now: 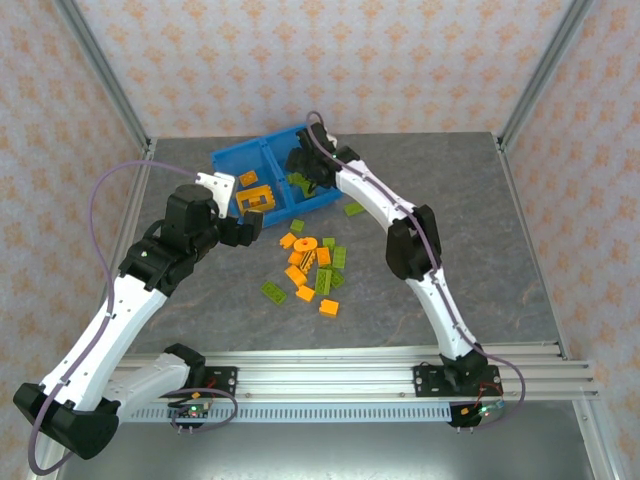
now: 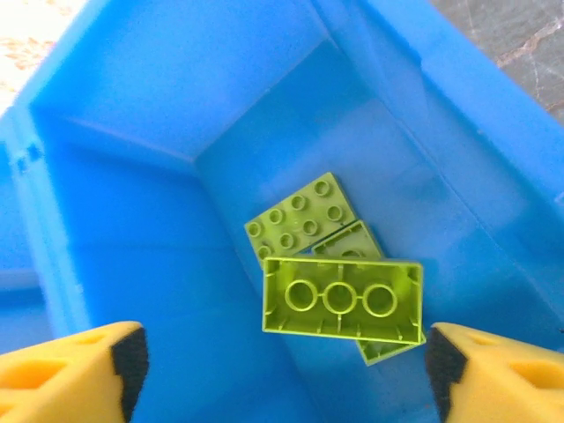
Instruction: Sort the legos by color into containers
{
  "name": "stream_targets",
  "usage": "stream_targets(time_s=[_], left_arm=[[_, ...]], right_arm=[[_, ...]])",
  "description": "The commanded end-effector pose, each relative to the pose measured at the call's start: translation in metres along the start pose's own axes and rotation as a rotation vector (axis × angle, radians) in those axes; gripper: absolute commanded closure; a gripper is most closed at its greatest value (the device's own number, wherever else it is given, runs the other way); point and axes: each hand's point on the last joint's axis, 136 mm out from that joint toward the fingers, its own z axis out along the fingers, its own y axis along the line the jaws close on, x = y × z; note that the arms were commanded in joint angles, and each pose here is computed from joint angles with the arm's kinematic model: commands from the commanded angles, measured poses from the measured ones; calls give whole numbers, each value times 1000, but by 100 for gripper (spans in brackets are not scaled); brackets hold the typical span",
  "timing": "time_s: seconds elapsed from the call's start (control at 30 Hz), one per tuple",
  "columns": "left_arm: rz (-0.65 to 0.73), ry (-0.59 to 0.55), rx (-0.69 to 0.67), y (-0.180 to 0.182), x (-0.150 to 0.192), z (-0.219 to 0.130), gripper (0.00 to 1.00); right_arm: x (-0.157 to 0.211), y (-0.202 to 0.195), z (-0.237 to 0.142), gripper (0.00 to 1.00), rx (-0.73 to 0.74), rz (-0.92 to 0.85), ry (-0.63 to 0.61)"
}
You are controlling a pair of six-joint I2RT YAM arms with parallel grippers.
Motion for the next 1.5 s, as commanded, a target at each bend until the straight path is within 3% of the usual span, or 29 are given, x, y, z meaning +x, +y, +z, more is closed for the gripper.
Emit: stream_targets(time_s=[0.0,0.13,0.3,0.43,0.57,0.77,1.1,1.47], left_arm=[[15,-6,-23,5,0,1,0],[17,-3,-26,5,0,1,0],[18,-10,-30,6,-1,-1,0],[16,-11,-22,5,-1,0,0],[12,-4,-15,3,0,3,0],[16,12,-26,4,2,6,0],[21,12,-46,8,3,5,0],[22,13,-45,8,3,6,0]], right_arm=[[-31,24,-58,14,-71,-8,-63],[-42,22,-94,14,-65,-88,-114],[-40,-29,-128,9,89,-343,-234],[-5,-77,-126,1,185,-614,-176],[29,-110,-106,1,194,-775,-21],[39,-156,-62,1,249,-753,186],[28,-170,-22,1,248,-700,251],[54,-179,-5,4,227,-645,351]])
